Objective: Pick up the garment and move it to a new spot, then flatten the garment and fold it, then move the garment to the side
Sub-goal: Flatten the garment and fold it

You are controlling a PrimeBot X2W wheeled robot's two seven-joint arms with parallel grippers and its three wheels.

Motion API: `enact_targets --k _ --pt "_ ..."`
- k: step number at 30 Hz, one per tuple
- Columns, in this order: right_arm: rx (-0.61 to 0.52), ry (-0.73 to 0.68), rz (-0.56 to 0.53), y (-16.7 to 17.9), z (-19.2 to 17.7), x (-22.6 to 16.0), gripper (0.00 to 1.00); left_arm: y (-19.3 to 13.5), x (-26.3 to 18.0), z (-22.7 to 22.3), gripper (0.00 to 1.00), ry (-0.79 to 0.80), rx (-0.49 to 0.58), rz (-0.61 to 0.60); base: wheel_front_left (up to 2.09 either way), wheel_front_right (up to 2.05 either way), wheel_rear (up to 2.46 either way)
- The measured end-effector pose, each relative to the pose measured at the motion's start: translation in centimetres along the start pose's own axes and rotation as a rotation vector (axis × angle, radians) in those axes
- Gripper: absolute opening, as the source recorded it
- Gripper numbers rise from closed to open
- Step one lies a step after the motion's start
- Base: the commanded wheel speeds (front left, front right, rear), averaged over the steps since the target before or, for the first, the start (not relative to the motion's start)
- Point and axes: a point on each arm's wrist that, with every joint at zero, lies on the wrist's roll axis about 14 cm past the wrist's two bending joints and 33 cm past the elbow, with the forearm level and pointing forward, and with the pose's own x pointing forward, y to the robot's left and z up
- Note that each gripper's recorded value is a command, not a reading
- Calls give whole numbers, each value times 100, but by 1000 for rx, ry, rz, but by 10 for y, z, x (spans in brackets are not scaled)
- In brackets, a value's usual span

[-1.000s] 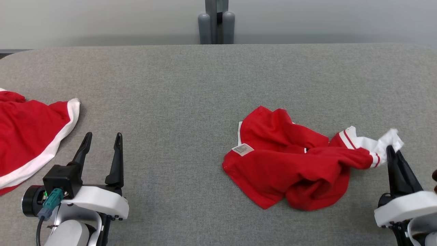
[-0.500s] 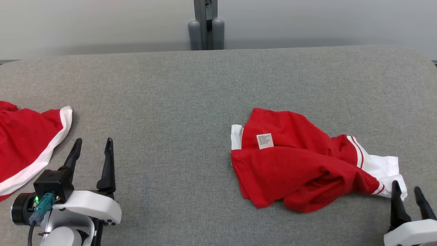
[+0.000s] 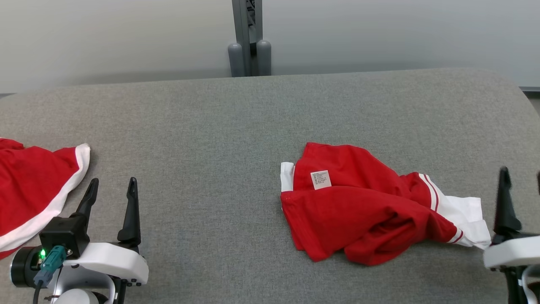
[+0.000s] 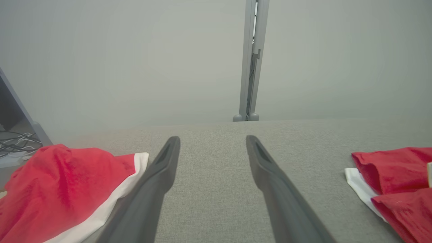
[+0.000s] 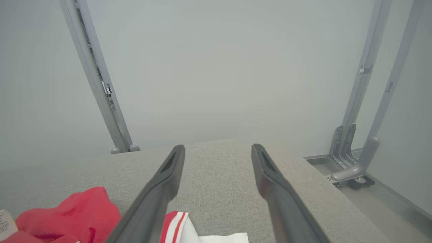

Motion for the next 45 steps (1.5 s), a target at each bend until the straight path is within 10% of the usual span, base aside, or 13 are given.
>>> enact_targets --k 9,36,45 --pt "8 -26 254 85 24 -8 100 3 -17 13 100 -38 -1 17 0 0 0" --pt "17 69 214 66 3 -40 100 9 -43 4 100 4 13 42 0 0 0" --pt "22 73 231 73 3 -37 100 -85 -41 -35 100 219 -76 -301 0 0 0"
